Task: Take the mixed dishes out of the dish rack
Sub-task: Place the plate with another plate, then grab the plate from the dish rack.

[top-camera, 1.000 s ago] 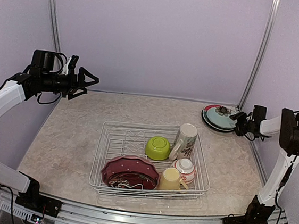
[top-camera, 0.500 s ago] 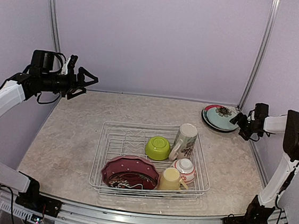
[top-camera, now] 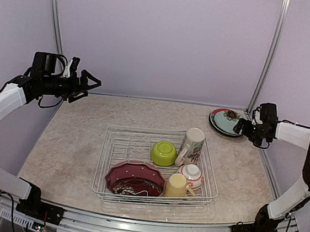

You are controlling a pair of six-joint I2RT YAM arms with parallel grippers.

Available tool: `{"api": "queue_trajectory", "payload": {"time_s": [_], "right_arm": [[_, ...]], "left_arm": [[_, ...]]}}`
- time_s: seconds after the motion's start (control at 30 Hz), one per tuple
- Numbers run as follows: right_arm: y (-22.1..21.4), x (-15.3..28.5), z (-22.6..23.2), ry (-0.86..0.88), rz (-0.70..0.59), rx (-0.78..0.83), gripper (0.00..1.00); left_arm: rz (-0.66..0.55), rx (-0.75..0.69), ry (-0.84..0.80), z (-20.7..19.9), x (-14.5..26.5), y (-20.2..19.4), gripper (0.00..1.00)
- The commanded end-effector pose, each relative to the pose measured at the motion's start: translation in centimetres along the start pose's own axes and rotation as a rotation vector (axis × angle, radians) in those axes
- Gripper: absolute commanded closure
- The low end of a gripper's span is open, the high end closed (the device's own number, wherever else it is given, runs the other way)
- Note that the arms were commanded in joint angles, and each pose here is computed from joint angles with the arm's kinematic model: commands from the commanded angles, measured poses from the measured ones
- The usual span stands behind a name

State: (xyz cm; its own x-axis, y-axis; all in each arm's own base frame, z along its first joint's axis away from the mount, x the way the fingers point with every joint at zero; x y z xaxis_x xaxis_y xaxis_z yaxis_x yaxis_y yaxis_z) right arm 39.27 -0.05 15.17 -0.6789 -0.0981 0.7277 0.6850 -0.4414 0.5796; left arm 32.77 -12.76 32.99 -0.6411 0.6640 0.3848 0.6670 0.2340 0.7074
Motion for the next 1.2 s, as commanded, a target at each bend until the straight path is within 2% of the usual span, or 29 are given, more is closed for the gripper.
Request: {"api": "queue_trajectory", "payload": {"time_s": [0.0, 0.17, 0.47, 0.67, 0.8, 0.97, 1.07, 1.17], "right_arm": [[-2.2, 3.4, 0.0, -0.032, -0.034, 0.052, 0.0], [-4.2, 6.8, 0.6, 0.051, -0.074, 0.092, 0.0], [-7.7, 13.3, 8.4, 0.318, -0.129, 0.293, 0.0], [-10.3, 17.0, 15.1, 0.474, -0.157, 0.523, 0.0], [-13.3, 17.8, 20.4, 0.571, -0.127, 0.729, 0.0], [-19.5, 17.7, 26.4, 0.689, -0.022, 1.046, 0.0], [-22.8, 17.2, 28.8, 0.748, 0.059, 1.198, 0.01], [-24.8, 16.7, 30.0, 0.789, 0.126, 1.278, 0.04]], "left_arm": [[-0.018, -0.028, 0.023, -0.1, 0.3, 0.8, 0.01], [0.0, -0.013, 0.014, 0.1, -0.2, 0.7, 0.01], [0.0, -0.01, -0.002, -0.2, -0.2, 0.6, 0.01], [0.002, -0.014, 0.0, -0.3, -0.2, 0.5, 0.01], [0.005, -0.016, 0.0, -0.3, -0.3, 0.5, 0.01], [0.005, -0.026, 0.004, -0.5, -0.3, 0.4, 0.01], [0.01, -0.026, 0.0, -0.7, -0.4, 0.3, 0.01], [0.014, -0.028, -0.004, -0.8, -0.5, 0.2, 0.01]]}}
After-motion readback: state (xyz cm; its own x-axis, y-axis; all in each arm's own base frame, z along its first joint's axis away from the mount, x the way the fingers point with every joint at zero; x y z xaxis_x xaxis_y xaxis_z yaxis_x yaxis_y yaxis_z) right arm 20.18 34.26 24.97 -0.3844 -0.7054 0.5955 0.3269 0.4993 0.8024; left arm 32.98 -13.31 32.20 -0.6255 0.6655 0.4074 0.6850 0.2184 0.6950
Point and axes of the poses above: each gripper's point midway between its finger pads, its own x axis back along the fingers, its own z axis along the line the jaws close on, y = z × x, the point moved 5 cm from there along x, back along the fingers, and after that the axes turned 4 degrees about -x, right-handed, at the moved point
